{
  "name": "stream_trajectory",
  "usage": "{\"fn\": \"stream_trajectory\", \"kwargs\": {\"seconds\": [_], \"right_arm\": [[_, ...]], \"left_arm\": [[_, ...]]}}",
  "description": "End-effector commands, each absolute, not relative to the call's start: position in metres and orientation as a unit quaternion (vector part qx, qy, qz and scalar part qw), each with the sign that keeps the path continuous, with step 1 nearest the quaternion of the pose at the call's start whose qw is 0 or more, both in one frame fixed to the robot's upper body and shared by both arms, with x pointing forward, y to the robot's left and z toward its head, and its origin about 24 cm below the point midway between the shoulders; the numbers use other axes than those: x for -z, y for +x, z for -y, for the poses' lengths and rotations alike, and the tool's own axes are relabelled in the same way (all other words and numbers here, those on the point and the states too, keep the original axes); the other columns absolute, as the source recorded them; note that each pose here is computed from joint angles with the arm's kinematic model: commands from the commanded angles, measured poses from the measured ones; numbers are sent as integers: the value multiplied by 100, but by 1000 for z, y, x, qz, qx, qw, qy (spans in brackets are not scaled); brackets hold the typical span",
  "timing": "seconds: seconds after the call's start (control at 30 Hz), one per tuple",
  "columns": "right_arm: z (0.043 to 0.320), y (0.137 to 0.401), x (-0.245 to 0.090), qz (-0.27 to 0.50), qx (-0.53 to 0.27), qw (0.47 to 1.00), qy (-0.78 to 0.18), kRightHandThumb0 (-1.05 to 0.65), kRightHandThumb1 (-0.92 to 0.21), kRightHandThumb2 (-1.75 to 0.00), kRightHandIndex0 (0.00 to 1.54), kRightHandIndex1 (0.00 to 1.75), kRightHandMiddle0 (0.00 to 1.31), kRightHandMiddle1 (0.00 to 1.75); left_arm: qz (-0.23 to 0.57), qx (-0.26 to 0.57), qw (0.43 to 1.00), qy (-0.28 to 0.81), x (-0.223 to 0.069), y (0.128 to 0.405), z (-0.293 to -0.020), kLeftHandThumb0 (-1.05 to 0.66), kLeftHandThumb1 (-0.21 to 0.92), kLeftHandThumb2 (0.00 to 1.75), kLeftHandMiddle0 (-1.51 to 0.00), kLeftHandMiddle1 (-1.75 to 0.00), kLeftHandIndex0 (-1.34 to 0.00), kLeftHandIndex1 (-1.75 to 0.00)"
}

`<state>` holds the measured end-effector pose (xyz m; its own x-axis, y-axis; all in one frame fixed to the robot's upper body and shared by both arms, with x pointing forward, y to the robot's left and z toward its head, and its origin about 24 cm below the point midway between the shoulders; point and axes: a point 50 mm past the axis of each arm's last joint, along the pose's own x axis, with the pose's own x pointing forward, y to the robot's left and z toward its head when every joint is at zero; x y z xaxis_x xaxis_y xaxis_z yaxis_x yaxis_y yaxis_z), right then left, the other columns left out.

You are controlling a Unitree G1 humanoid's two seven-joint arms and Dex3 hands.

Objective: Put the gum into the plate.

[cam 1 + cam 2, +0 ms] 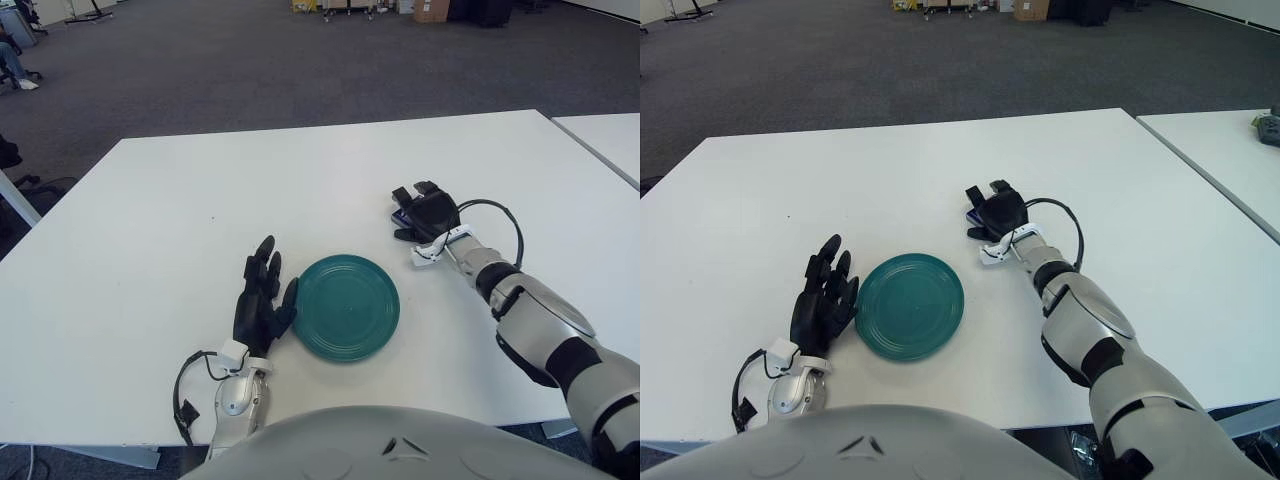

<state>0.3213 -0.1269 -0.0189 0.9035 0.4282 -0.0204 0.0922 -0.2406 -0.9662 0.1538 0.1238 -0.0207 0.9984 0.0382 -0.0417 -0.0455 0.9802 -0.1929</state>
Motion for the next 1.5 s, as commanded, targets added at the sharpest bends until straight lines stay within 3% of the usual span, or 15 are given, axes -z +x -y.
{"fn": "stream_trajectory", "kwargs": {"seconds": [0.0,0.1,0.2,0.5,0.7,1.0,1.47], "right_arm": [[132,283,61,117,-194,581,-781,-21,-86,-64,29,150,13,169],[137,277,65,120,-182,581,-784,-9,-71,-84,34,164,19,171],[141,275,66,115,-176,586,-783,-3,-50,-108,45,172,33,169],[150,277,68,55,-167,610,-773,0,-30,-133,58,172,44,174],[150,281,65,44,-165,624,-763,0,-26,-135,63,174,52,162],[151,284,63,39,-178,627,-758,0,-27,-132,65,175,54,155],[138,291,57,62,-188,636,-746,-1,-23,-136,68,175,55,156]], "left_arm": [[-46,-35,987,-148,27,149,-105,-67,92,44,-24,0,0,-51],[-33,-38,988,-149,17,145,-107,-66,92,45,-23,0,0,-48],[-30,-44,987,-154,16,146,-105,-66,92,44,-23,0,0,-48],[-23,-65,985,-155,14,144,-103,-68,92,46,-26,-1,0,-60],[-24,-65,983,-168,16,145,-104,-70,92,48,-26,-1,0,-65],[-22,-68,978,-198,18,147,-105,-73,92,48,-26,-1,0,-74],[-21,-74,975,-209,20,147,-106,-74,92,53,-33,-3,-1,-88]]}}
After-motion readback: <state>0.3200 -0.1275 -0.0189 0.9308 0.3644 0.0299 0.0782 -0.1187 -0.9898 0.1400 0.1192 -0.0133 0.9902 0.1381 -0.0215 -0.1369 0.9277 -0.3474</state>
